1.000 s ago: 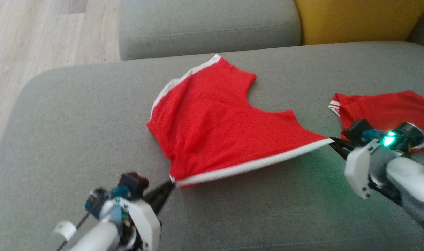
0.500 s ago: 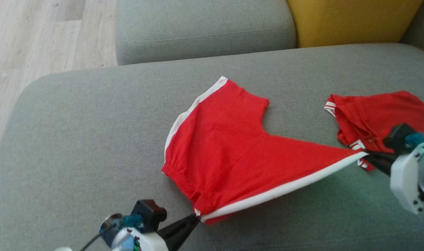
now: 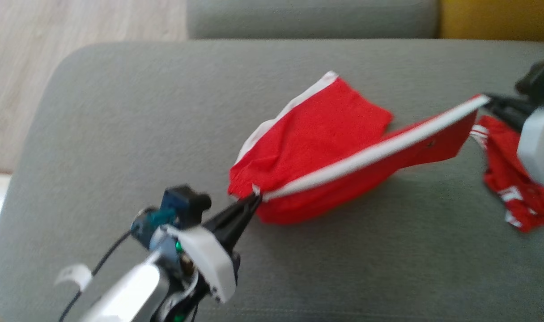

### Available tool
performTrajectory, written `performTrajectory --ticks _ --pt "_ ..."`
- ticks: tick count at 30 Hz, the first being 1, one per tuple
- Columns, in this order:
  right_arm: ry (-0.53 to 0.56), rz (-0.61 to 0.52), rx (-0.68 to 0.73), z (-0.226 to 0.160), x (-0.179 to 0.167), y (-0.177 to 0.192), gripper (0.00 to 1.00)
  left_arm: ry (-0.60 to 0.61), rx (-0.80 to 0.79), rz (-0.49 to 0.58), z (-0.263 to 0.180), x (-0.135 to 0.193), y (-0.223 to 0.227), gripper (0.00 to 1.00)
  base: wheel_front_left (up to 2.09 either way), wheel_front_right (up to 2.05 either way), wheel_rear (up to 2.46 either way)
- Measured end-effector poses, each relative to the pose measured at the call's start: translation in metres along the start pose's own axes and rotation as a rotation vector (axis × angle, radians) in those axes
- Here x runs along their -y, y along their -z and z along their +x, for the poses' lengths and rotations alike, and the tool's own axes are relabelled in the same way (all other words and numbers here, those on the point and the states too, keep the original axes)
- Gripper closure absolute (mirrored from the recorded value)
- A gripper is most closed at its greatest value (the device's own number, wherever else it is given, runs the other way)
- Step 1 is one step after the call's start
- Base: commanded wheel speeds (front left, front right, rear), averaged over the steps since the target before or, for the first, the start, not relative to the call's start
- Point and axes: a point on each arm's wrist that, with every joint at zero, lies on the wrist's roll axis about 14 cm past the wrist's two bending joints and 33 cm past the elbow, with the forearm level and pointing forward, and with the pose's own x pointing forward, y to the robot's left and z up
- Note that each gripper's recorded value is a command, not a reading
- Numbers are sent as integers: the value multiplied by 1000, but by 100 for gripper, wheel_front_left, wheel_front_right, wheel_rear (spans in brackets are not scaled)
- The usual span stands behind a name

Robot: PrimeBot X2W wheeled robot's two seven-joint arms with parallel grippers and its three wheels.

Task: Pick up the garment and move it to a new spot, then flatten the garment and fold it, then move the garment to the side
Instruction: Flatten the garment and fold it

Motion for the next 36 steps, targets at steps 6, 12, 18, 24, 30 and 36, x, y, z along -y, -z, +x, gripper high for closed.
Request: performTrajectory --ticks 6,12,18,24,30,36 --pt "-26 -51 10 48 11 -31 100 -91 22 -22 10 -33 -6 100 0 0 0" --pt "-71 -93 15 98 6 -51 100 -137 -6 -42 22 -56 4 100 0 0 0" --pt "-101 -119 -7 142 -1 -56 100 -183 -48 -31 38 -77 16 100 0 0 0" --pt "-142 -128 -52 181 -14 -41 100 -226 -95 -51 46 -95 37 100 0 0 0" --pt "-141 -133 -26 207 -12 -46 100 -257 -115 -68 47 -106 49 100 0 0 0" --pt "-145 -130 -13 225 -14 -46 100 -281 -117 -73 50 -116 54 100 0 0 0"
